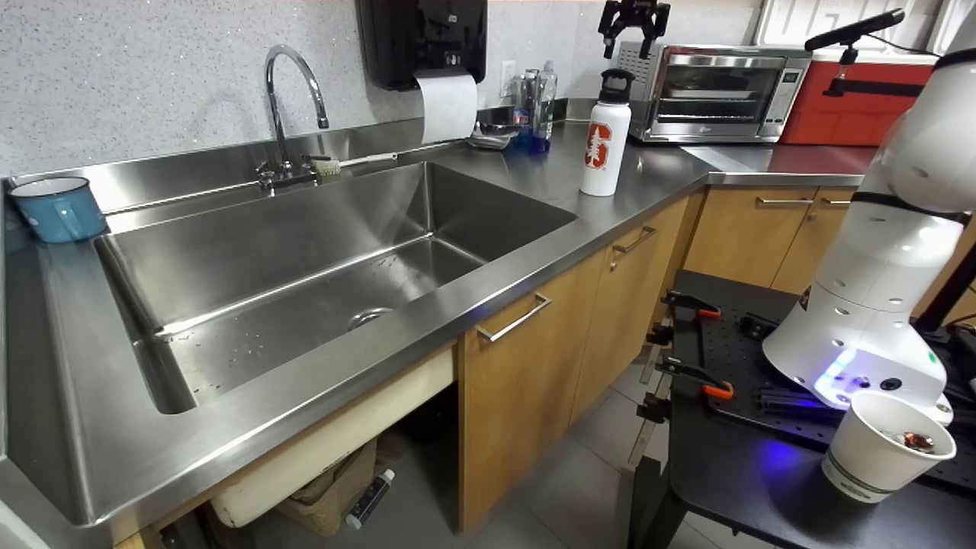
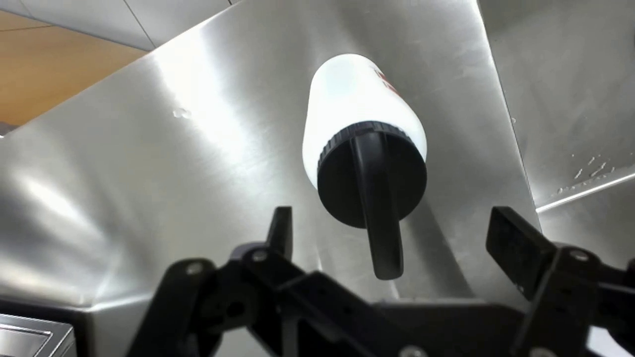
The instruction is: Remove the black lid from the white bottle
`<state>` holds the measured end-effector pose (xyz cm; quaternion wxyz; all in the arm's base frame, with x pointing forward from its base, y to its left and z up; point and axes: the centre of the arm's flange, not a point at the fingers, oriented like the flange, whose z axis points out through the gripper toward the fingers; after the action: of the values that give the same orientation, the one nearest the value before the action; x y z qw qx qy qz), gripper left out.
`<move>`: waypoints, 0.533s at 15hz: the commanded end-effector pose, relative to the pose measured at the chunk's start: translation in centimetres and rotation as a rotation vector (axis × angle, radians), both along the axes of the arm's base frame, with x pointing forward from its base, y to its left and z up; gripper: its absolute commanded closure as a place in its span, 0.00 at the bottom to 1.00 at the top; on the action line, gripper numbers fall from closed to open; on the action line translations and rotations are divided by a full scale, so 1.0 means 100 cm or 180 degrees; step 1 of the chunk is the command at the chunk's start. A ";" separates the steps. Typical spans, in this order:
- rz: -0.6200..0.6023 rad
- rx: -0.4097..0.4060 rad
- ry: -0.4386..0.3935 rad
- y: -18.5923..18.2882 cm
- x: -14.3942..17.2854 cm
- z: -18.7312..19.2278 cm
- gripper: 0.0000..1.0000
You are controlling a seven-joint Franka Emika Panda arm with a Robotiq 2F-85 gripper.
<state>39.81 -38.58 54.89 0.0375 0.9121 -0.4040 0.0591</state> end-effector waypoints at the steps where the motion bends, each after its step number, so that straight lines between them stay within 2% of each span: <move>1: 0.0013 -0.0033 0.0055 -0.008 0.006 -0.009 0.00; 7: -0.0020 -0.0016 0.0125 -0.010 0.011 -0.023 0.00; 8: -0.0026 0.0000 0.0134 -0.011 0.012 -0.024 0.08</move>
<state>40.41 -39.27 52.52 0.0404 0.9118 -0.4071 0.0364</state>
